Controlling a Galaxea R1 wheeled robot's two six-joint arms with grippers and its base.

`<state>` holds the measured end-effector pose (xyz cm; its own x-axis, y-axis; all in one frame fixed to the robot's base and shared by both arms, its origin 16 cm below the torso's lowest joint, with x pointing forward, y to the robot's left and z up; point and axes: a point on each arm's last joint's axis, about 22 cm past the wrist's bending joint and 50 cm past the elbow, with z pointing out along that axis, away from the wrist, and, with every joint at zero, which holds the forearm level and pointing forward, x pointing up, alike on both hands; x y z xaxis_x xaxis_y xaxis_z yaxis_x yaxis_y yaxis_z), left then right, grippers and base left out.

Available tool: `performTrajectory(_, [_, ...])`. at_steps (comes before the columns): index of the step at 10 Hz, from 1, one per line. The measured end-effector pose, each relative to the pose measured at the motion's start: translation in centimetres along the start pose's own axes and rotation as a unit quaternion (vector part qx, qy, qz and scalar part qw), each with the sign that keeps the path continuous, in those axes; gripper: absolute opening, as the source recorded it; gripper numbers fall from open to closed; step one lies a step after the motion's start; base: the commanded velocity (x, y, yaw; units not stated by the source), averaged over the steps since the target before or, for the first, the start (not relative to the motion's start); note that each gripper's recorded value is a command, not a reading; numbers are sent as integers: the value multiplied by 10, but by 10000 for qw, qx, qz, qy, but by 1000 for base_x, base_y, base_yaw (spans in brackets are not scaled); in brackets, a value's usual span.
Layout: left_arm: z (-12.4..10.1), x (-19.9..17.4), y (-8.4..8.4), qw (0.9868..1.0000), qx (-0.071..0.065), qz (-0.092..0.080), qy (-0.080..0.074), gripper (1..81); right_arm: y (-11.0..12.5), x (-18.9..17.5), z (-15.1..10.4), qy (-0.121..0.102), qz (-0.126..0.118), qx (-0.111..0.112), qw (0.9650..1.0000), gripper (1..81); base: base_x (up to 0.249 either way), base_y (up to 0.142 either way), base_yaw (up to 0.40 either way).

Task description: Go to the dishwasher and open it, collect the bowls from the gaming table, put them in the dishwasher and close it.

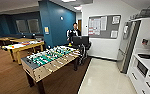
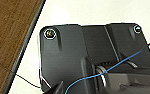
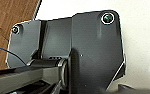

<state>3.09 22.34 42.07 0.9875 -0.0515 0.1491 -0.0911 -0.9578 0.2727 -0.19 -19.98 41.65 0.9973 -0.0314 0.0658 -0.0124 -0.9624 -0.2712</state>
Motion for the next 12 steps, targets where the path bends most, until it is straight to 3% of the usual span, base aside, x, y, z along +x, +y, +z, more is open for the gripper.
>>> performTrajectory(12, [0, 0, 1, 10000, -2, 12, -2, 811, -3, 0, 1, 2, -5, 17, 10000, 811, 0, 0, 344])
